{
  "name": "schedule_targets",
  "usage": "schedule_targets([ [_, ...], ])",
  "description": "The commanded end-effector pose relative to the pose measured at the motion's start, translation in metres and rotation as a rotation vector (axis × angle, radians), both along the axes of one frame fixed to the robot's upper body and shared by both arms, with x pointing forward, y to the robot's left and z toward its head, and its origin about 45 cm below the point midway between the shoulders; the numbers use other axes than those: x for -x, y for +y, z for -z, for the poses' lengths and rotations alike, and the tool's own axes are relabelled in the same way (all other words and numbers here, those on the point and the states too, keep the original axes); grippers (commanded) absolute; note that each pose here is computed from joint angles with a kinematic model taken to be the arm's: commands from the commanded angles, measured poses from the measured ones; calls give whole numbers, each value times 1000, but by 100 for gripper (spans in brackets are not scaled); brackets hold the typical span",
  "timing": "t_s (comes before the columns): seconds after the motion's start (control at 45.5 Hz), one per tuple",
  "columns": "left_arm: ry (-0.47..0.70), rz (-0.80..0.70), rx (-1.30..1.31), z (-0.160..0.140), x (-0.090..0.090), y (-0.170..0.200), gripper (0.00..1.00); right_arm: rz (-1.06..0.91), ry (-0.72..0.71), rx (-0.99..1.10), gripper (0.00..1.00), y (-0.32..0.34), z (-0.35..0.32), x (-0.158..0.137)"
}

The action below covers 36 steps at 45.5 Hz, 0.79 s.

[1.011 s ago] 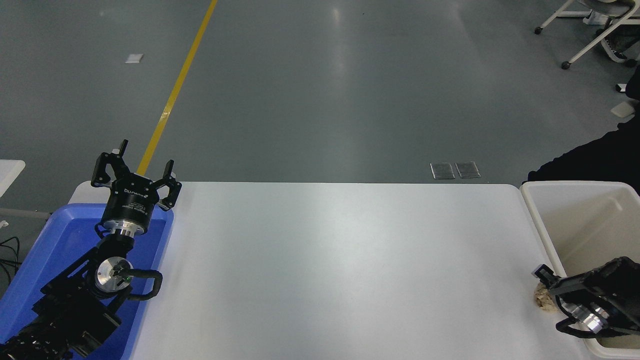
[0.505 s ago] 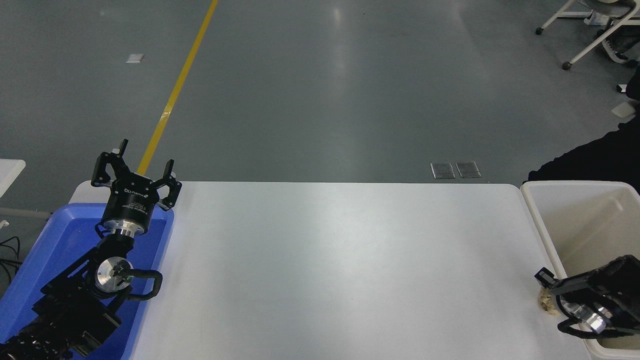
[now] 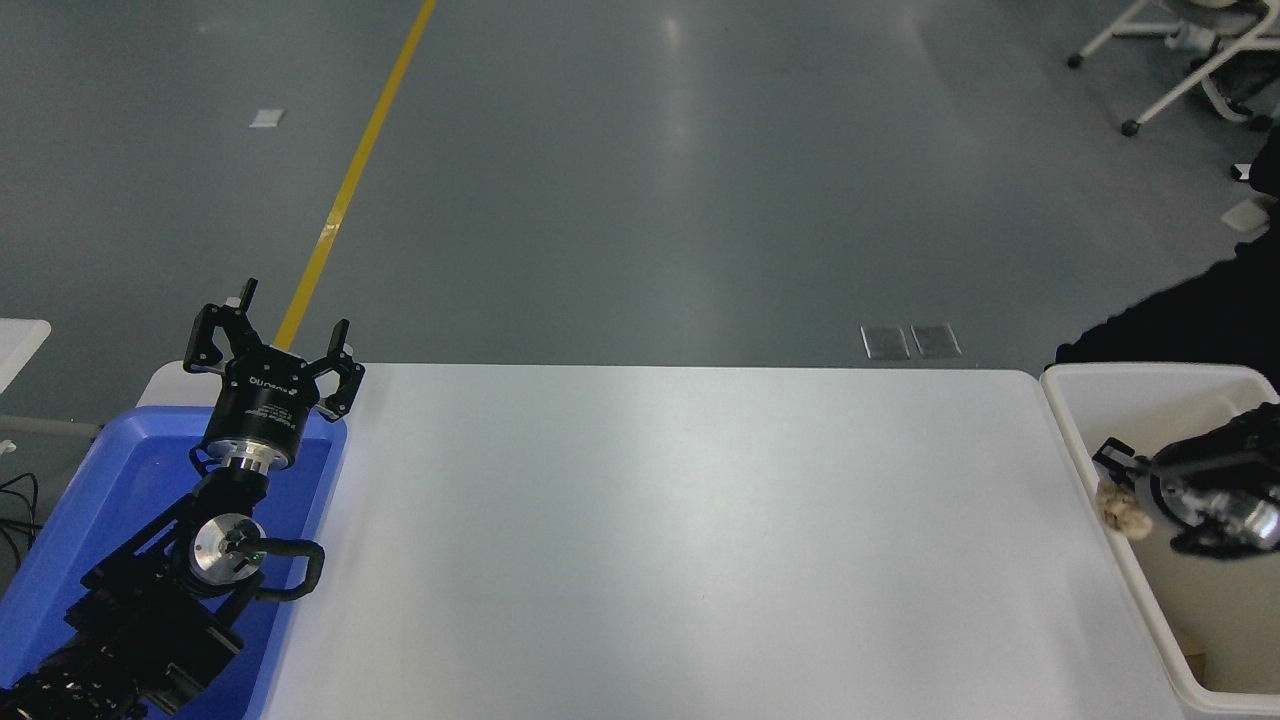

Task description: Pick up paper ball place in dustbin

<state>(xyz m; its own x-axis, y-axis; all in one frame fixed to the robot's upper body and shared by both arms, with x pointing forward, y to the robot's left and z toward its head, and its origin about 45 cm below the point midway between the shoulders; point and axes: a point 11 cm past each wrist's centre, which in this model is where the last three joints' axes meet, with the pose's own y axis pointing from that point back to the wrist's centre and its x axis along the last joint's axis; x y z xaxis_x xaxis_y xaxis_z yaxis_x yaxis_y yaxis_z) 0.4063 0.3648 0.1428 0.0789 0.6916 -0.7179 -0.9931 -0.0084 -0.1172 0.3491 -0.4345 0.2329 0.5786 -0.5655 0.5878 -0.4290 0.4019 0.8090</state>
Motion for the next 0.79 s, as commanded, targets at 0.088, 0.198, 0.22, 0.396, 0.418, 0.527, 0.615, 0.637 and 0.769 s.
schedule_targets([
  [0.088, 0, 0, 0, 0, 0, 0, 98, -112, -83, -57, 4, 19, -126, -37],
  [0.198, 0, 0, 0, 0, 0, 0, 98, -151, -119, -64, 4, 27, -166, -42],
  [0.22, 0, 0, 0, 0, 0, 0, 98, -156, -122, -67, 4, 28, -171, -42],
  [0.396, 1, -2, 1, 1, 0, 0, 98, -170, -128, -72, 4, 31, -185, -41],
  [0.418, 0, 0, 0, 0, 0, 0, 98, -169, -128, -71, 5, 30, -185, -41],
  [0.527, 1, -2, 1, 1, 0, 0, 98, -155, -120, -59, 5, 24, -184, -39],
  [0.615, 1, -2, 1, 1, 0, 0, 98, -153, -120, -56, 4, 23, -184, -39],
  [0.637, 0, -1, 1, 0, 0, 0, 98, -151, -119, -54, 5, 22, -183, -39],
  [0.769, 1, -2, 1, 1, 0, 0, 98, -141, -111, -34, 5, 15, -177, -39],
])
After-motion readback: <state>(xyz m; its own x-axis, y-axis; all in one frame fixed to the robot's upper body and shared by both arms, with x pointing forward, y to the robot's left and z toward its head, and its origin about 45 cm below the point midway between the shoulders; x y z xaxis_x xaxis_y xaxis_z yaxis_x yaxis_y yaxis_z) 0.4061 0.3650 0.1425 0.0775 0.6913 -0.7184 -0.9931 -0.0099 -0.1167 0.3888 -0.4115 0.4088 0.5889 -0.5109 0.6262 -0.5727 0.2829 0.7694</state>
